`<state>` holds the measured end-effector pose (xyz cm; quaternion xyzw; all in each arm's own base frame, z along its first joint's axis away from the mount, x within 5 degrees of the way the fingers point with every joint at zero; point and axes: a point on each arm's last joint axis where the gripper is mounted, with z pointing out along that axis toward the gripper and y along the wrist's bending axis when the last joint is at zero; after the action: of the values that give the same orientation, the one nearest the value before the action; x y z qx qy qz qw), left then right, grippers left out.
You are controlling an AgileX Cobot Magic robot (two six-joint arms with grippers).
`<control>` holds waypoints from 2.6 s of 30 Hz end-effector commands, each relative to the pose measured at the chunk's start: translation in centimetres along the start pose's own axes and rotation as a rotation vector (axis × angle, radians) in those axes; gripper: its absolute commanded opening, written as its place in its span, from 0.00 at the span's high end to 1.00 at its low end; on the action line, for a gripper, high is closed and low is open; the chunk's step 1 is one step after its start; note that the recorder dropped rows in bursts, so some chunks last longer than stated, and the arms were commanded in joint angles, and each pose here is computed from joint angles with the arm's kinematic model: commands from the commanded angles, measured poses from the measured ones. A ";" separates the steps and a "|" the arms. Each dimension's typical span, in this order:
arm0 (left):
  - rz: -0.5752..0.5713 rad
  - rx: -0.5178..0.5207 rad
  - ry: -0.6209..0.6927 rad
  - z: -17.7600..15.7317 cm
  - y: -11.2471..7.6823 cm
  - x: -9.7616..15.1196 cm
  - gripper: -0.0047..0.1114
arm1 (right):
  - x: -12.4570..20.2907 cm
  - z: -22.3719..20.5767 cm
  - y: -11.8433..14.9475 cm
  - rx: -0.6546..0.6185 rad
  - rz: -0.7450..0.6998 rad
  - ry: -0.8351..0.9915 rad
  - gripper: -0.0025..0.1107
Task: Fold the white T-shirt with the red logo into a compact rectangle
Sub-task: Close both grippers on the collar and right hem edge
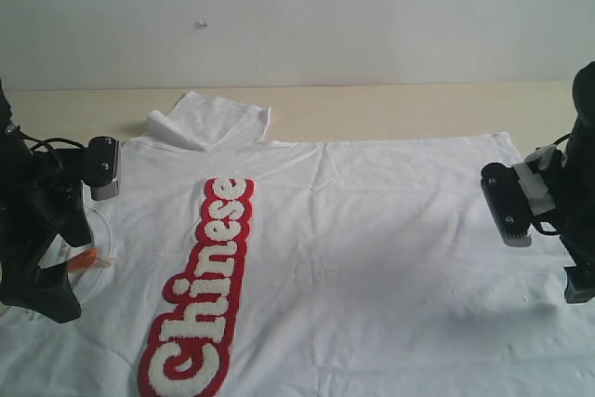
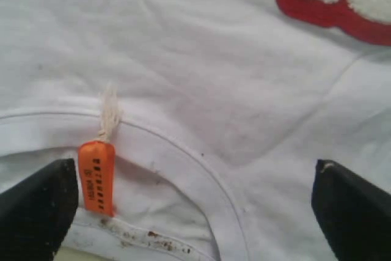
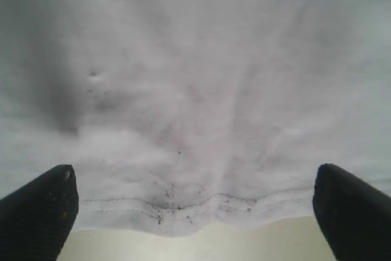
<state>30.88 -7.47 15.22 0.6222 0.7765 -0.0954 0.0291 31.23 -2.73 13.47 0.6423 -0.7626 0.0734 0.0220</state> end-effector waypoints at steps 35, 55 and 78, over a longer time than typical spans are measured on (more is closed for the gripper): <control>-0.002 -0.008 -0.012 0.0 0.2 -0.1 0.05 | 1.4 4.2 -2.2 -0.137 0.081 -0.060 0.60; 0.240 -0.002 0.021 2.3 3.8 -0.8 0.14 | 1.4 4.2 -2.2 -0.140 0.133 -0.056 0.79; 0.129 -0.010 0.114 3.5 4.9 -0.1 0.17 | 1.4 4.2 -2.3 -0.133 0.212 -0.050 0.79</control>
<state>35.07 -7.33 11.50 0.6775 0.7326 -0.0650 -0.0128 33.59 -4.99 10.98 0.5601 -0.8277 0.0125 0.0319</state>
